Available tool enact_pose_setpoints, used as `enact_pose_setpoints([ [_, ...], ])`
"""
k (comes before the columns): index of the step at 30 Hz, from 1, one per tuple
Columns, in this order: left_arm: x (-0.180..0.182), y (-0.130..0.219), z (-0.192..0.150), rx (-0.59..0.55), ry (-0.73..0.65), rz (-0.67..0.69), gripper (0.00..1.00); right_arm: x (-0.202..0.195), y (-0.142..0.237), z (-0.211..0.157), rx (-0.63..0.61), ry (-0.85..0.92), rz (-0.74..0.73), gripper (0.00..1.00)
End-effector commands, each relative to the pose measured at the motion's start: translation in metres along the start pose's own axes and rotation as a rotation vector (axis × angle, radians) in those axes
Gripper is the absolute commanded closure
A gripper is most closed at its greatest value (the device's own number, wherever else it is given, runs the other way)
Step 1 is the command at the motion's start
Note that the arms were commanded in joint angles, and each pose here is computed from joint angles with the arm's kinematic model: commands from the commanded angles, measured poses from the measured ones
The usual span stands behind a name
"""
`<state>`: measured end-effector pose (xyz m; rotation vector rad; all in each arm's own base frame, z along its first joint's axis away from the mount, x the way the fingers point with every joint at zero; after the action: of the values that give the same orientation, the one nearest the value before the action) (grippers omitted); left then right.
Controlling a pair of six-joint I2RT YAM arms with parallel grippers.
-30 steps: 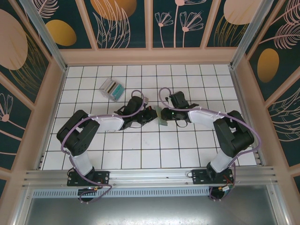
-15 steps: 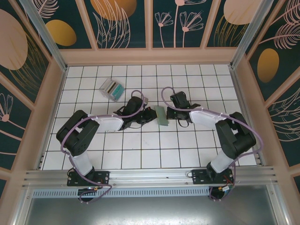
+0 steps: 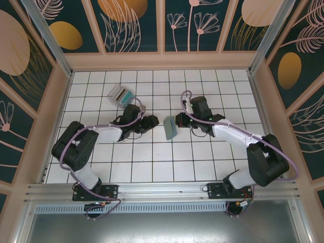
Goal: Put the credit cards into the card holder
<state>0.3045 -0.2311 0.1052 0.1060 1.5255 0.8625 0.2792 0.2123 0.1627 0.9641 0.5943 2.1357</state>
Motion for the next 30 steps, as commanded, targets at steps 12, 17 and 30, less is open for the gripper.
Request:
enact_pose_setpoints([
  [12,-0.015,0.013,-0.007,0.072,-0.041,-0.092,0.44,0.032,-0.007,0.004,-0.009,-0.018,0.180,1.00],
  [17,-0.012,0.011,-0.007,0.073,-0.048,-0.083,0.47,0.028,-0.013,0.001,0.013,-0.016,0.155,1.00],
  [30,-0.009,0.006,-0.005,0.084,-0.099,-0.036,0.45,0.030,-0.011,0.005,0.010,-0.001,0.151,1.00],
])
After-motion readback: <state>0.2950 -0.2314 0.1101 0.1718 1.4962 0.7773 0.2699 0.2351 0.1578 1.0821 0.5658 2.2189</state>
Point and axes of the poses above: each hand's point on the last joint's axis, 136 mm out from that joint toward the fingers, its own y axis back along the fingers, its own x axis along the line the jaws close on, z = x × y, the point moved 6 cm from there along y, back along the fingers, and after that the axes turned 11 degrees about y, right-handed, at the moved point
